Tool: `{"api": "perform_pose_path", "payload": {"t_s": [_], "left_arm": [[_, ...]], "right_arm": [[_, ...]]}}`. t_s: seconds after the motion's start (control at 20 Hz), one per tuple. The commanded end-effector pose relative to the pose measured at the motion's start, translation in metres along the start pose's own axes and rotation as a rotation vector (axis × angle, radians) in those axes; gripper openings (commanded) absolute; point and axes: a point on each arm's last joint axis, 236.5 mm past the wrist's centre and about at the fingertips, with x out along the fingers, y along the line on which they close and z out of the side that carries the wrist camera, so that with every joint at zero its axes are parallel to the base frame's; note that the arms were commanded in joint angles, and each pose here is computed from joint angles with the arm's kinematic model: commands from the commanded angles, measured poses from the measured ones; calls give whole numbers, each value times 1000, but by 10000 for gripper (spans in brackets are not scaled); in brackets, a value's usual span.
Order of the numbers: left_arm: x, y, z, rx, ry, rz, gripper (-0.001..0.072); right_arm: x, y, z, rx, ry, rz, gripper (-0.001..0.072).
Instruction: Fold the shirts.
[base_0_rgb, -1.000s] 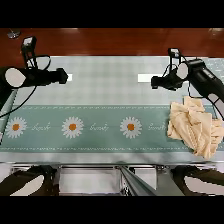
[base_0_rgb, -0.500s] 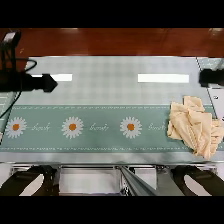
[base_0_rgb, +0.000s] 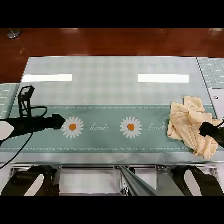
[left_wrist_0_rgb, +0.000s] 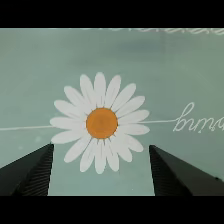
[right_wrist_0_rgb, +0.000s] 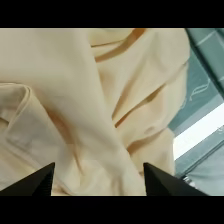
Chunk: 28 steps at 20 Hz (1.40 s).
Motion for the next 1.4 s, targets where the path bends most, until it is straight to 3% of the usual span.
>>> {"api": "perform_pose_path", "payload": {"t_s": [0.0,0.1,0.15,0.25,0.5,0.75,1.05,1.35], "left_arm": [[16,-7,-5,-58,15,-46,707],[22,-15,-8,-67,45,-87,707],[25,-16,-10,-78,59,-92,707],[30,-15,-11,-76,76,-89,707],[0,7,34,107,-14,36,706],[-45,9,63,61,-90,42,706],[-27,-28,15,-29,-21,-137,706],[-24,-33,29,-53,-78,-164,706]], "right_arm": [[40,8,-15,55,126,57,628],[59,8,-25,11,211,43,609],[65,13,-28,-20,240,60,526],[62,33,-19,-74,249,144,20],[-50,70,106,-97,-121,350,21],[-269,89,188,-138,-648,613,20],[-468,89,165,-241,-1028,847,19],[-564,109,102,-408,-1161,1118,19]]}}
